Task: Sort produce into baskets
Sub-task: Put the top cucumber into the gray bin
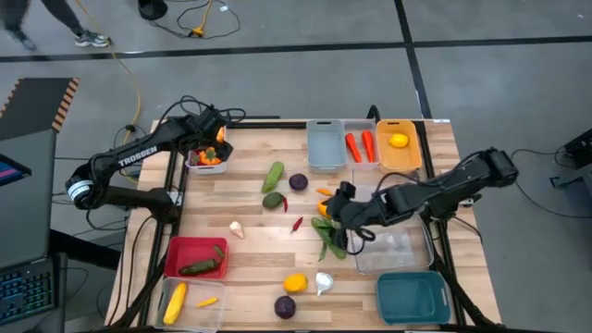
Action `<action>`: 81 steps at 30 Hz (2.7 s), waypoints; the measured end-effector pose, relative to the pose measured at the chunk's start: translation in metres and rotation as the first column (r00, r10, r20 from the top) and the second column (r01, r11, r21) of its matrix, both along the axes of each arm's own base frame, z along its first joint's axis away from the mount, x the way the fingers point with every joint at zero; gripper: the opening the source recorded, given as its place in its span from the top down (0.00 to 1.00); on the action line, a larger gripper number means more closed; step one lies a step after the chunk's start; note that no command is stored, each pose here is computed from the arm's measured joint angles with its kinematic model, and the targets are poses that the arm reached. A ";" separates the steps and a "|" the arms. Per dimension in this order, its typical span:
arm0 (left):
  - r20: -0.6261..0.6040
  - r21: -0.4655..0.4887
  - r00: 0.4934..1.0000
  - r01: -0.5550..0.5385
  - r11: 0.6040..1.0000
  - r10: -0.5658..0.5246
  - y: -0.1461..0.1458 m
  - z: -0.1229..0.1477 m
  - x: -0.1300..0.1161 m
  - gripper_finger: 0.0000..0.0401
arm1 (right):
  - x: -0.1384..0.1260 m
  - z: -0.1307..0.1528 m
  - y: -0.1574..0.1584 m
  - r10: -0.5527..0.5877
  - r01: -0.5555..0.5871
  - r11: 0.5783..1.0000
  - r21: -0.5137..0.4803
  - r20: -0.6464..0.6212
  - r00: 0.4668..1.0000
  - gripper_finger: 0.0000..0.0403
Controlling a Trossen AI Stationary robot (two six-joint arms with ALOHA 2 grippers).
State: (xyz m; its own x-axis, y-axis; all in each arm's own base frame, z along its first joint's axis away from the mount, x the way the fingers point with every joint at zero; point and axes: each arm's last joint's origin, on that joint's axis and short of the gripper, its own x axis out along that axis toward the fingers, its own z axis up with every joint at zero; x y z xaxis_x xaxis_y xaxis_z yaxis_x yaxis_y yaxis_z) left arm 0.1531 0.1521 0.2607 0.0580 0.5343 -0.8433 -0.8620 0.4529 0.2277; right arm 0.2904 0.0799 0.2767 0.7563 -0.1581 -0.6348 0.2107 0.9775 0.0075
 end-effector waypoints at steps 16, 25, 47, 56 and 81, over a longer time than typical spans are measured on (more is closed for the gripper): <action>0.011 -0.009 1.000 0.000 1.000 0.000 0.000 0.000 0.000 0.01 | 0.082 0.010 -0.065 -0.033 0.018 0.979 -0.202 -0.069 0.997 0.11; 0.019 -0.010 1.000 -0.014 1.000 0.014 0.000 0.000 0.000 0.01 | 0.132 0.001 -0.113 0.113 -0.160 0.953 -0.259 -0.187 0.976 0.11; 0.027 -0.011 1.000 -0.010 1.000 0.010 -0.001 0.000 0.001 0.01 | 0.195 -0.079 -0.181 0.347 -0.565 0.773 -0.289 -0.554 0.757 0.12; 0.030 -0.011 1.000 -0.008 1.000 0.009 -0.001 0.000 0.002 0.01 | 0.204 -0.102 -0.198 0.361 -0.606 0.753 -0.255 -0.609 0.706 0.15; 0.031 -0.010 0.999 -0.008 1.000 0.009 -0.001 0.000 0.002 0.01 | 0.197 -0.109 -0.202 0.365 -0.613 0.767 -0.189 -0.658 0.659 0.54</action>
